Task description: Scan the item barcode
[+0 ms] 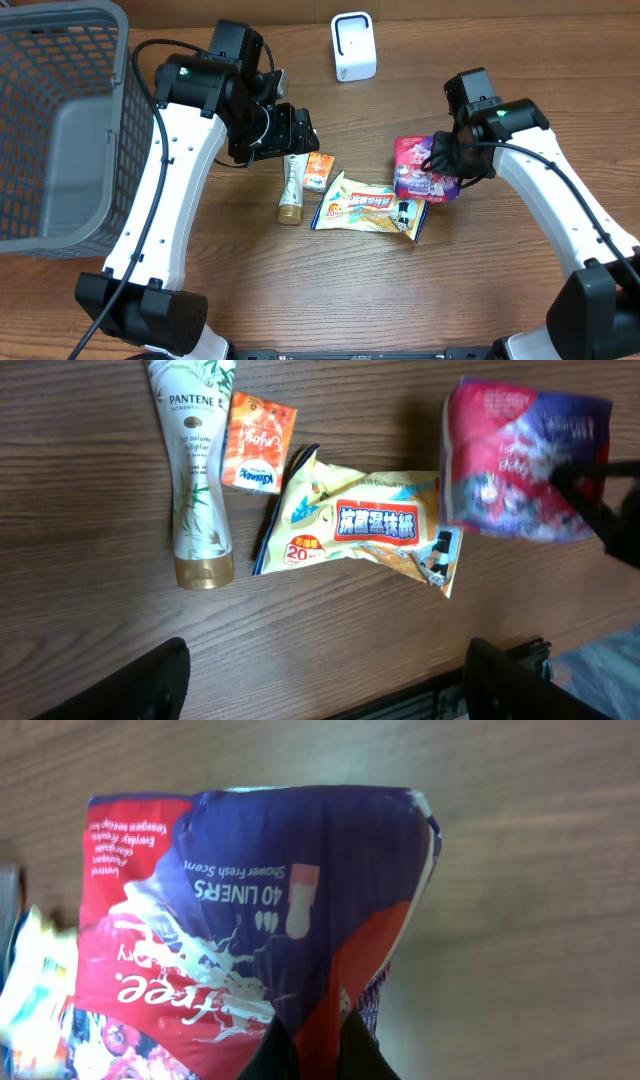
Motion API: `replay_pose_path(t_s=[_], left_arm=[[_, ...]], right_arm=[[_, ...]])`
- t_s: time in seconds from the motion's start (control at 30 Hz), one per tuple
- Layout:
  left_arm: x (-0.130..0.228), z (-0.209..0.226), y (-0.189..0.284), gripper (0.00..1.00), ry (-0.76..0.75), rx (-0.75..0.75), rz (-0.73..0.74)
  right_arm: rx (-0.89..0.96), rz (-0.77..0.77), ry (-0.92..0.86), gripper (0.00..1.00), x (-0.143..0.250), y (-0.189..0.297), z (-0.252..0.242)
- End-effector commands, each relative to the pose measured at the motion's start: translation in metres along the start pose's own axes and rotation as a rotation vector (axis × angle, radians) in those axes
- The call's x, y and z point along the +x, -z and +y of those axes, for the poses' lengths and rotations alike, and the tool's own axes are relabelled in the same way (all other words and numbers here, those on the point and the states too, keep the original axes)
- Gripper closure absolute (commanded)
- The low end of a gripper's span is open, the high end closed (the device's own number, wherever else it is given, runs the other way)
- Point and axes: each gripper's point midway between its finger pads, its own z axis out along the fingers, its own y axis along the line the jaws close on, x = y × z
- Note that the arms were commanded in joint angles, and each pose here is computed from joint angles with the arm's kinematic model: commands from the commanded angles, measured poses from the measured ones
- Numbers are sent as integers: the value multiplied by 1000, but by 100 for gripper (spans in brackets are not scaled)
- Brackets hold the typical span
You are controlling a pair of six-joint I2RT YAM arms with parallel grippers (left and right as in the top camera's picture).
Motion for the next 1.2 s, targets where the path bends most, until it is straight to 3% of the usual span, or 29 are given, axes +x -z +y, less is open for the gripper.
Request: replay_pose_path(t_s=[0.0, 0.33, 0.57, 0.8, 0.97, 1.17], left_arm=[[4, -3, -1, 23, 0, 11, 13], [6, -3, -1, 19, 3, 9, 22], [9, -2, -1, 19, 9, 4, 35], [10, -1, -1, 19, 9, 3, 37], [9, -1, -1, 18, 8, 1, 34], [10, -1, -1, 18, 9, 1, 36]], right_arm=[[12, -85, -63, 96, -18, -10, -13], [-103, -217, -92, 96, -53, -33, 0], [-355, -64, -31, 96, -27, -75, 54], [-332, 73, 60, 96, 20, -92, 84], [-416, 181, 156, 96, 63, -82, 126], [-358, 152, 152, 96, 52, -64, 126]])
